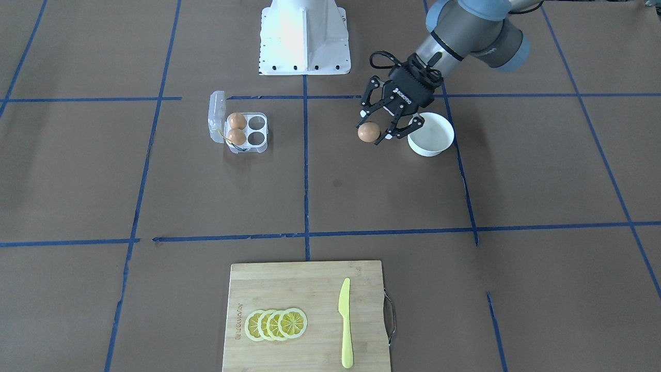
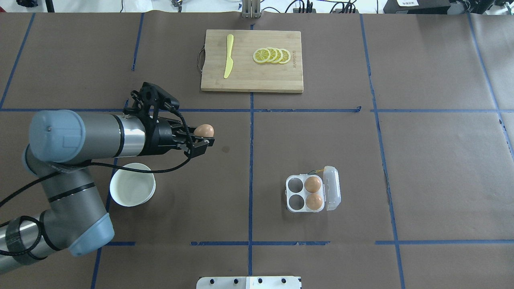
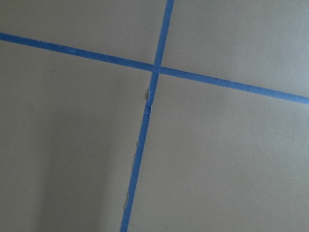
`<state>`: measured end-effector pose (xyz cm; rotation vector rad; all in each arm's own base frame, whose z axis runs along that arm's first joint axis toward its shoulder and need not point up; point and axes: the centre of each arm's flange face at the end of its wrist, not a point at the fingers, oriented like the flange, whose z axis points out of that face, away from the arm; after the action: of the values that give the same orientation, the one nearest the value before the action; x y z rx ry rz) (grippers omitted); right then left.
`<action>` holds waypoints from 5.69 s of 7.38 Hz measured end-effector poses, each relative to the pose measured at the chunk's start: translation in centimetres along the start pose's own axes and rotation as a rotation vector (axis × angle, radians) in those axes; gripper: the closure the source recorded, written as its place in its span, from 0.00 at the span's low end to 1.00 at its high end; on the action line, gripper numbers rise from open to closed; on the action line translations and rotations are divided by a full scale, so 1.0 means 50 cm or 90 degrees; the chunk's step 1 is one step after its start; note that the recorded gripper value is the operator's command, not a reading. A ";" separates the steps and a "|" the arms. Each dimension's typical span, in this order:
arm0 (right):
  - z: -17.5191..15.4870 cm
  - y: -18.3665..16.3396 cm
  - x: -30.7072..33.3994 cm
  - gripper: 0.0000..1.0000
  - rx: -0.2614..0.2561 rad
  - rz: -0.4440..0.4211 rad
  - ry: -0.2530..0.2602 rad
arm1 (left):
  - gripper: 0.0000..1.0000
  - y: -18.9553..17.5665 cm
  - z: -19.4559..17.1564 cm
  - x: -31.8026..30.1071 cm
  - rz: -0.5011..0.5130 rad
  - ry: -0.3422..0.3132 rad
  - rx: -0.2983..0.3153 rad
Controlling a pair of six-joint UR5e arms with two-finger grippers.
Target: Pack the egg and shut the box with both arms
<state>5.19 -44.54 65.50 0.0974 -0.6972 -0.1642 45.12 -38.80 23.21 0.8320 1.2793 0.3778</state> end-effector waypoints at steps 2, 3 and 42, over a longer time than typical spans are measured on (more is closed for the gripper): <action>0.000 0.000 0.000 0.00 0.000 0.000 0.000 | 1.00 0.064 0.099 0.101 0.091 0.055 0.081; 0.000 0.000 0.000 0.00 0.000 0.001 0.000 | 1.00 0.088 0.150 0.137 0.116 0.078 0.108; -0.059 -0.070 -0.087 0.38 0.058 -0.053 -0.110 | 0.00 0.246 -0.902 -0.988 -0.313 -0.367 -0.395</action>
<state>3.39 -47.07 59.99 0.2006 -0.8743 -0.2225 -8.75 -48.77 63.49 0.0629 0.7154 0.1042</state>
